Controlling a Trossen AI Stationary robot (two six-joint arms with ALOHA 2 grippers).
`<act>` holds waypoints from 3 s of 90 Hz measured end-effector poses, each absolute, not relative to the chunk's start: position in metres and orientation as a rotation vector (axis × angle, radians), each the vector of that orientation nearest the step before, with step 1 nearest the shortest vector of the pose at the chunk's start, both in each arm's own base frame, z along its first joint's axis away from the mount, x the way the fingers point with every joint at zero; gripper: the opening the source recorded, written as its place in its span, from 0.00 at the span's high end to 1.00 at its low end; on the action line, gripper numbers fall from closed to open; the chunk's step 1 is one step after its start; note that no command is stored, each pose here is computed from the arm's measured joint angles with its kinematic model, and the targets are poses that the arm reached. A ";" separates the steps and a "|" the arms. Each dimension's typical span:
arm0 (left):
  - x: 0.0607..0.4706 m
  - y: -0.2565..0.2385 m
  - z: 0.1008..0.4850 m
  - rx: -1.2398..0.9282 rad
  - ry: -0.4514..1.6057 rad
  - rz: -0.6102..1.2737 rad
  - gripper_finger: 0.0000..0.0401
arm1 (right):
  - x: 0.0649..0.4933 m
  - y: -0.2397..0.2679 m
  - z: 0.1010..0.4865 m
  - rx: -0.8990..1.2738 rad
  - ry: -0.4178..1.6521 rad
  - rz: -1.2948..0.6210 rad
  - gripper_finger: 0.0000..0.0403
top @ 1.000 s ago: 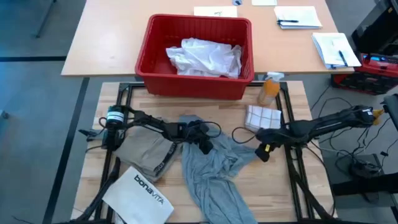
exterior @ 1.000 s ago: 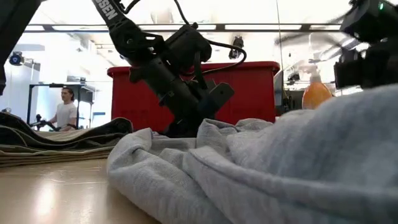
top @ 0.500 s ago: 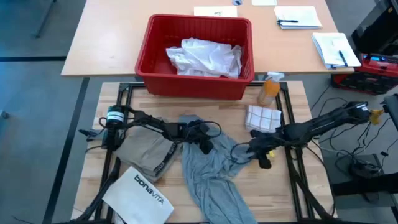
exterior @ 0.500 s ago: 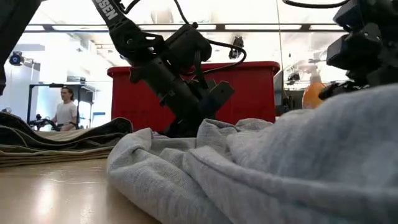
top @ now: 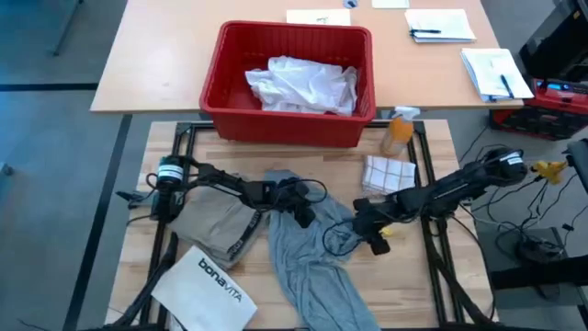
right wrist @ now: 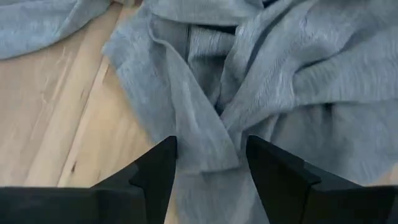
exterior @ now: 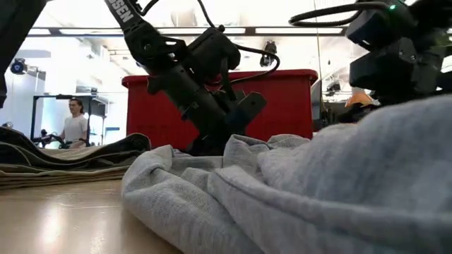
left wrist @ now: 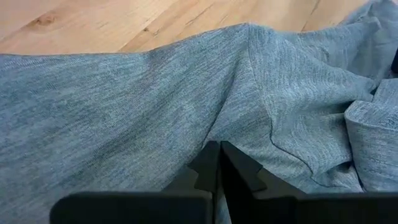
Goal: Fold laundry
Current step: Fold the gray shirt
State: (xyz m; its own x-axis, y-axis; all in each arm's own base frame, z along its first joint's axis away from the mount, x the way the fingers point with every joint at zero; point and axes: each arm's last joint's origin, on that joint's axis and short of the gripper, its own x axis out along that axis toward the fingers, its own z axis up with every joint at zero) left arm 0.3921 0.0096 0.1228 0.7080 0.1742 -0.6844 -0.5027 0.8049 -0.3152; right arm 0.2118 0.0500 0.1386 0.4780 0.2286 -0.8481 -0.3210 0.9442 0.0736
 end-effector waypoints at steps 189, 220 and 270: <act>0.391 0.010 0.122 -0.493 0.701 0.404 1.00 | 0.179 0.059 0.207 -0.407 1.180 0.223 1.00; 0.391 0.010 0.122 -0.493 0.700 0.404 1.00 | 0.190 0.065 0.183 -0.405 1.318 0.328 1.00; 0.391 0.010 0.122 -0.489 0.701 0.403 1.00 | 0.192 0.067 0.195 -0.170 1.239 0.333 0.47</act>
State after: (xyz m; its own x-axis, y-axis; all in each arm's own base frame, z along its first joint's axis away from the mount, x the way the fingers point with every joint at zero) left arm 0.3911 0.0101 0.1220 0.6966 0.1863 -0.6928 -0.5046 0.8137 -0.2886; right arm 0.1923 0.0673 0.1953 0.2854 0.1565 -0.9455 -0.3390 0.9393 0.0531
